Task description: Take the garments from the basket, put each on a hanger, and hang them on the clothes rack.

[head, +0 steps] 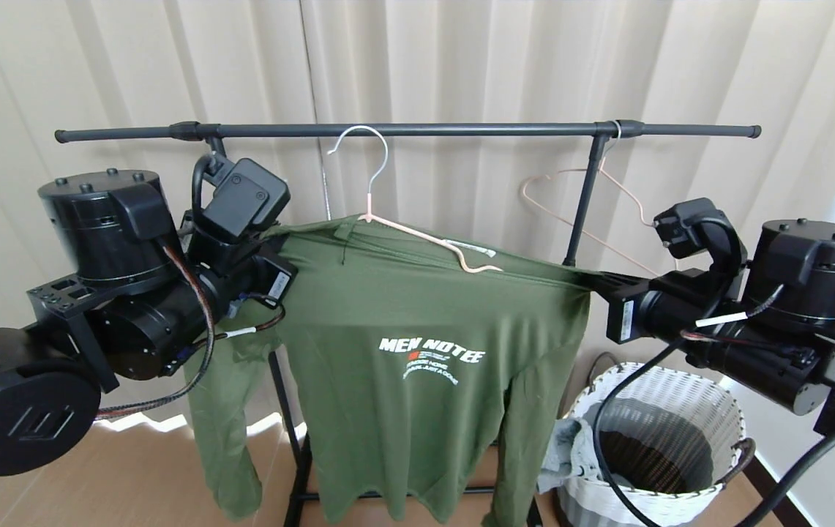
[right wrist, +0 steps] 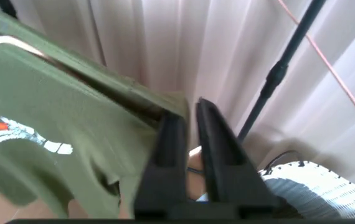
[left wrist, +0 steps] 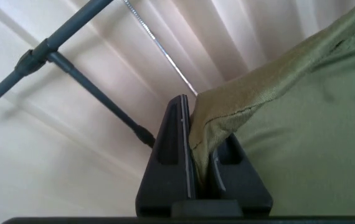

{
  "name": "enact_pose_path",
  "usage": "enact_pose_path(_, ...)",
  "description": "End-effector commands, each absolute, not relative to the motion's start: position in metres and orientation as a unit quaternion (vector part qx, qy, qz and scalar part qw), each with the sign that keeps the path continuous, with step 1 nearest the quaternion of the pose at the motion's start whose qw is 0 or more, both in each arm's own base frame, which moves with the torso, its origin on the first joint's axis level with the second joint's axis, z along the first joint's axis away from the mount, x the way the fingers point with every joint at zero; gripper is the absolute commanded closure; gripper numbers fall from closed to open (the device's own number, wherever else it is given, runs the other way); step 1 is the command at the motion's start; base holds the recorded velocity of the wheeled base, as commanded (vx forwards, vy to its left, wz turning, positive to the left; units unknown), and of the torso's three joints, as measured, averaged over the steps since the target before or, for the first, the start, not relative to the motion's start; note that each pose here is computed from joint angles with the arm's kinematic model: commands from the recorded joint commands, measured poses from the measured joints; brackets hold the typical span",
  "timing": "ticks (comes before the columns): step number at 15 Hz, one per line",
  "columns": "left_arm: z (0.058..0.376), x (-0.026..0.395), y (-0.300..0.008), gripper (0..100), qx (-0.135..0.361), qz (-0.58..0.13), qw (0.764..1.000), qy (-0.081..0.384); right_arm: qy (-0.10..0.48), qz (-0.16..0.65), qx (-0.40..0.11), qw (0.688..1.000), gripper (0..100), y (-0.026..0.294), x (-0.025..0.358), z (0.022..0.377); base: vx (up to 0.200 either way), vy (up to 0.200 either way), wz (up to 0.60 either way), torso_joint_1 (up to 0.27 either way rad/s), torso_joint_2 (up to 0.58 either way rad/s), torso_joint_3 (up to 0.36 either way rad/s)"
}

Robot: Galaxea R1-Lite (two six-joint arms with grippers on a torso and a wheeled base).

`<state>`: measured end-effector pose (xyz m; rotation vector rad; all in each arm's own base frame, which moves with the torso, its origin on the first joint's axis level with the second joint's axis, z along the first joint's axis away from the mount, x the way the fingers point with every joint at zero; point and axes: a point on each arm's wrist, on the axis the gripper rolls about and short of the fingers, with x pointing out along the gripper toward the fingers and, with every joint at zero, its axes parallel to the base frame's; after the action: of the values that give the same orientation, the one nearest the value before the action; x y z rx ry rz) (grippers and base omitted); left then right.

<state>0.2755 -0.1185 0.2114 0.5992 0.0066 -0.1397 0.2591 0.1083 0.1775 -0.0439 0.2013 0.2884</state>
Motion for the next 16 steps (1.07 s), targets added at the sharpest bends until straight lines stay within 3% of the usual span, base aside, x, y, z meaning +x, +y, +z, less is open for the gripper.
enact_pose_path(1, 0.205, 0.28, -0.125, 100, 0.289, -0.069, 0.955, 0.009, 0.08, 0.184, -0.018, 0.979, 0, 0.116, 0.235, 0.197, 0.0, 0.0, 0.0, 0.0, 0.0, 0.0)
enact_pose_path(4, 0.204, 0.283, -0.142, 100, 0.25, -0.081, 0.965, 0.003, 0.088, 0.232, -0.027, 0.968, 0, 0.127, 0.209, 0.207, 0.0, 0.0, 0.0, 0.0, 0.0, 0.0)
enact_pose_path(7, 0.203, 0.281, -0.148, 100, 0.239, -0.091, 0.967, 0.003, 0.073, 0.259, -0.056, 0.962, 0, 0.129, 0.207, 0.212, 0.0, 0.0, 0.0, 0.0, 0.0, 0.0)
enact_pose_path(12, 0.206, 0.267, -0.17, 100, 0.221, -0.135, 0.966, -0.017, 0.039, 0.284, -0.137, 0.948, 0, 0.145, 0.23, 0.22, 0.0, 0.0, 0.0, 0.0, 0.0, 0.0)
enact_pose_path(16, 0.206, 0.263, -0.176, 100, 0.221, -0.145, 0.964, -0.023, 0.028, 0.281, -0.16, 0.946, 0, 0.158, 0.253, 0.223, 0.0, 0.0, 0.0, 0.0, 0.0, 0.0)
